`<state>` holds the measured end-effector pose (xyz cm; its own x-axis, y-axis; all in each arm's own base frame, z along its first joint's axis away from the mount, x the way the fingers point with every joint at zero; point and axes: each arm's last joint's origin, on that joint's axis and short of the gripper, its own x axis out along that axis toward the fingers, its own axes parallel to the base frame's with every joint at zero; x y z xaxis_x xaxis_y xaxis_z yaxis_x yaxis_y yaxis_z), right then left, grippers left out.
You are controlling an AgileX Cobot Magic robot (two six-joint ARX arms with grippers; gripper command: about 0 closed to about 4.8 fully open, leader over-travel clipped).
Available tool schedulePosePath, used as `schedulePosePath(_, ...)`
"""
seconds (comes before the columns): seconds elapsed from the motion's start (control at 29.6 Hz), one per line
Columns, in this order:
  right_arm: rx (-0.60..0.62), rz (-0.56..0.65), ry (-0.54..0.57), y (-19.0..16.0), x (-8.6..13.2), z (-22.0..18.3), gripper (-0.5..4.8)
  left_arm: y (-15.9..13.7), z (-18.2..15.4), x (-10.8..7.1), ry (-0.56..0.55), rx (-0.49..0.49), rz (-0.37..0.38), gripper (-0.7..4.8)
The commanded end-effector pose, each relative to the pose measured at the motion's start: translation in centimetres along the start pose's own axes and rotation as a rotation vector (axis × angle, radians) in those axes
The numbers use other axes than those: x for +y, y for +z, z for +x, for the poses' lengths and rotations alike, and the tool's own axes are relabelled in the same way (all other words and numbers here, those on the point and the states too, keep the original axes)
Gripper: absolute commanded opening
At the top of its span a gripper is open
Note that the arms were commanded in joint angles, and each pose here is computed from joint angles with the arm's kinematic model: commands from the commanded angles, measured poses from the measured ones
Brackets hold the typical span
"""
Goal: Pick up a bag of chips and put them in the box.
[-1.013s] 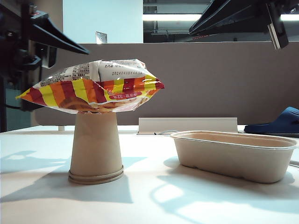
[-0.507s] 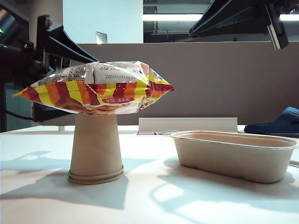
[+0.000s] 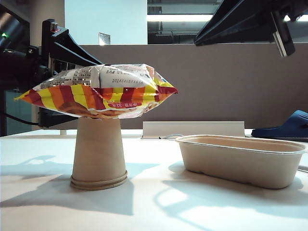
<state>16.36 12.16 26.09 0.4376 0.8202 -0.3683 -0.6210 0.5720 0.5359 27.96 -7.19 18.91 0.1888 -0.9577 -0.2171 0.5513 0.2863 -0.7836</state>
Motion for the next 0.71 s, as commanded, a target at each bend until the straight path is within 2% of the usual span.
schedulePosePath(0.03,-0.01,-0.009,0.007,0.3,0.0,0.1,0.0,0.2,0.0,-0.2,-0.002,-0.007,0.027,4.79)
schedulePosePath(0.2,-0.01,-0.009,0.007,0.3,-0.1,0.3,0.0,0.3,0.0,-0.1,0.015,-0.015,0.034,4.77)
schedulePosePath(0.24,-0.011,-0.01,0.007,0.3,-0.1,0.3,0.0,0.3,0.0,-0.1,0.015,-0.015,0.044,4.53)
schedulePosePath(0.27,-0.014,-0.011,0.008,0.3,0.0,0.3,0.0,0.3,0.0,-0.1,0.019,-0.016,0.049,4.06)
schedulePosePath(0.37,-0.017,-0.013,0.009,0.4,-0.1,0.4,0.0,0.3,0.0,0.0,0.062,-0.033,0.05,2.28)
schedulePosePath(0.41,-0.016,-0.012,0.008,0.4,-0.1,0.5,0.0,0.3,0.0,0.1,0.069,-0.035,0.052,1.95)
schedulePosePath(0.51,-0.01,-0.009,0.006,0.3,-0.2,0.6,0.0,0.2,0.1,0.4,0.071,-0.032,0.048,1.69)
schedulePosePath(0.68,-0.009,-0.007,0.002,0.3,-0.2,0.7,0.0,0.0,0.4,0.8,0.073,-0.02,0.043,0.77)
schedulePosePath(0.71,-0.009,-0.008,0.001,0.3,-0.2,0.7,0.0,-0.1,0.5,0.9,0.073,-0.017,0.044,0.78)
